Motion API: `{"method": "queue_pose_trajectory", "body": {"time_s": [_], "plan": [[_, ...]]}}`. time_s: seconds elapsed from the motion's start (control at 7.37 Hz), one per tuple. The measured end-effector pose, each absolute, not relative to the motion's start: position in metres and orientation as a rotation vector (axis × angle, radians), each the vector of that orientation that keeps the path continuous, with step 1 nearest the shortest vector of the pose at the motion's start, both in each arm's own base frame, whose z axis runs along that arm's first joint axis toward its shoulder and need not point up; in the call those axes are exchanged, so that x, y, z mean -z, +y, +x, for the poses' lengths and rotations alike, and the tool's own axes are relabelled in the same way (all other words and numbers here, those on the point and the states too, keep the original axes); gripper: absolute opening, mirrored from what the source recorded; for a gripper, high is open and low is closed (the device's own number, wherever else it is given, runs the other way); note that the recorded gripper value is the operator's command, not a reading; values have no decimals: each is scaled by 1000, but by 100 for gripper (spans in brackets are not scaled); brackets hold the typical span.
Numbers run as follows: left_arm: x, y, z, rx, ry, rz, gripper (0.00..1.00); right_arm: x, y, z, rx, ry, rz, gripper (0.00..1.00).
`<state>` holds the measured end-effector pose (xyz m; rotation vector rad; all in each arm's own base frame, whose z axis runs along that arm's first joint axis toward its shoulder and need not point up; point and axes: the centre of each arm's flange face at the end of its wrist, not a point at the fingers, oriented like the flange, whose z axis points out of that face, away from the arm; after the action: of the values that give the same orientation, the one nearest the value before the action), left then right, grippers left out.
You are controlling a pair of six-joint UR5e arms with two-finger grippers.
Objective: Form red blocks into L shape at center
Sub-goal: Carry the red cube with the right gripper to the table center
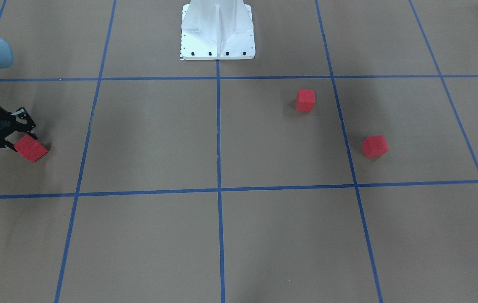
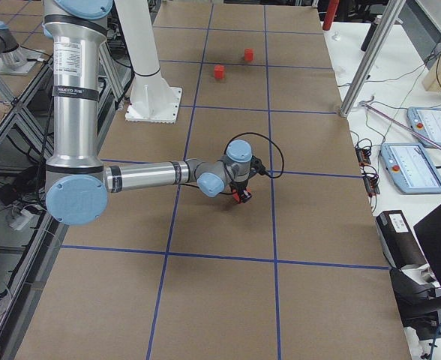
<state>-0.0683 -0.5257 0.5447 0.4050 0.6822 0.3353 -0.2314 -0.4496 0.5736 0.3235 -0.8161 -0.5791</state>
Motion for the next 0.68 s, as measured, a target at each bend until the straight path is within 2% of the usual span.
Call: {"method": "queue_pose_trajectory", "body": {"time_s": [0.27,0.68], "plan": [[-545,-526,-68,-335,682,405,100,-517,-474,-253,453,-861,305,0],[-546,-526,-68,-333,683,402,100,-366,-514,-354,260,-925,167,0]]}}
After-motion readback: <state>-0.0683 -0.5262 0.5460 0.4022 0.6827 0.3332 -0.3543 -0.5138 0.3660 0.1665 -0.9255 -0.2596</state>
